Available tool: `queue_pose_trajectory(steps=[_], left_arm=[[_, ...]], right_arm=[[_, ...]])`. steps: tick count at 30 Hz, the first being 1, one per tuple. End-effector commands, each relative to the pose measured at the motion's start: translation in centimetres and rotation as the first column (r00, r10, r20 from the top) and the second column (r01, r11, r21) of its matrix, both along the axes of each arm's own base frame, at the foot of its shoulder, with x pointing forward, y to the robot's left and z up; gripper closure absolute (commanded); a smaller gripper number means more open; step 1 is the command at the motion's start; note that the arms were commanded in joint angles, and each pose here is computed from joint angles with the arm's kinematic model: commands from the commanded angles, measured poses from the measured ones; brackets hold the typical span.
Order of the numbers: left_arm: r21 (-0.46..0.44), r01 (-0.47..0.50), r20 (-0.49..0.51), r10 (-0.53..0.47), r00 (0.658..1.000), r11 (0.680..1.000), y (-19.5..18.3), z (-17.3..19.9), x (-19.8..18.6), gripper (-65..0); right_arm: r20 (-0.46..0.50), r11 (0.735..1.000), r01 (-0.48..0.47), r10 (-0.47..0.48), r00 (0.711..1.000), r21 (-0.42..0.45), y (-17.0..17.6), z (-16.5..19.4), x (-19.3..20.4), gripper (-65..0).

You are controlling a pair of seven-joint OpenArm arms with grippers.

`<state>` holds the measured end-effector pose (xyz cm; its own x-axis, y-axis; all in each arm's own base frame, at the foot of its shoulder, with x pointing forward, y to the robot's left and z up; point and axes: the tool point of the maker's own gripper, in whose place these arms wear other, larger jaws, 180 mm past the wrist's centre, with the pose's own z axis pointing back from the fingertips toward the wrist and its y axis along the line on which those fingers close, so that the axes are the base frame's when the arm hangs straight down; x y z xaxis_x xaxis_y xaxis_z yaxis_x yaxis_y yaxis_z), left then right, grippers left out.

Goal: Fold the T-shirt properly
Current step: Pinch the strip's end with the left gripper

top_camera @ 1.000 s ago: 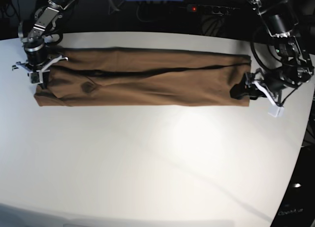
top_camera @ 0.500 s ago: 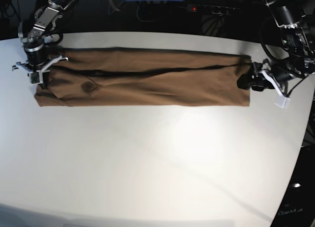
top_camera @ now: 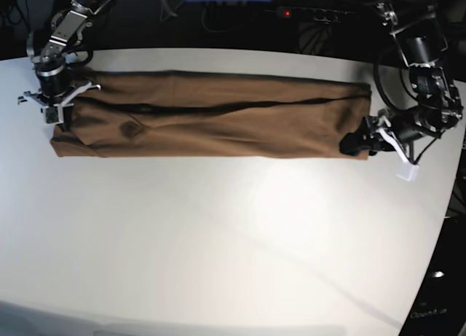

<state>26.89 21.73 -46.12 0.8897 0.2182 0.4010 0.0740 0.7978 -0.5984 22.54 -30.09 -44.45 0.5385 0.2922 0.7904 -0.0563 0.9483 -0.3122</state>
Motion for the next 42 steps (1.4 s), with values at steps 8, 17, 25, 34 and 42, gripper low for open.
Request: queue_pose_trajectory(steps=[8, 17, 25, 34, 42], left_arm=[[0.26, 0.452, -0.706, -0.151, 0.692, 0.853, 3.3, -7.6, -16.1, -49.3], [0.316, 0.531, -0.768, -0.117, 0.63, 0.786, 5.8, -7.4, -17.7, -49.3], [0.388, 0.56, -0.796, -0.041, 0.604, 0.732, 10.8, -5.8, -18.3, -49.3], [0.466, 0.643, -0.836, 0.064, 0.545, 0.608, 16.3, -3.3, -18.9, -49.3], [0.441, 0.705, -0.841, -0.017, 0.54, 0.555, 13.1, -4.4, -16.7, -49.3]], right_arm=[[-0.124, 1.0, -0.005, 0.002, 0.992, -0.022, -0.2, -1.8, -1.4, -0.3], [-0.122, 1.0, -0.005, 0.002, 0.992, -0.02, -0.1, -1.8, -1.3, -0.3], [-0.122, 1.0, -0.003, 0.002, 0.992, -0.01, 0.3, -2.0, -1.3, -0.3], [-0.121, 1.0, -0.005, 0.004, 0.993, -0.008, 0.4, -2.0, -1.2, -0.3], [-0.121, 1.0, -0.008, 0.007, 0.993, -0.008, 0.5, -2.0, -1.2, -0.3]])
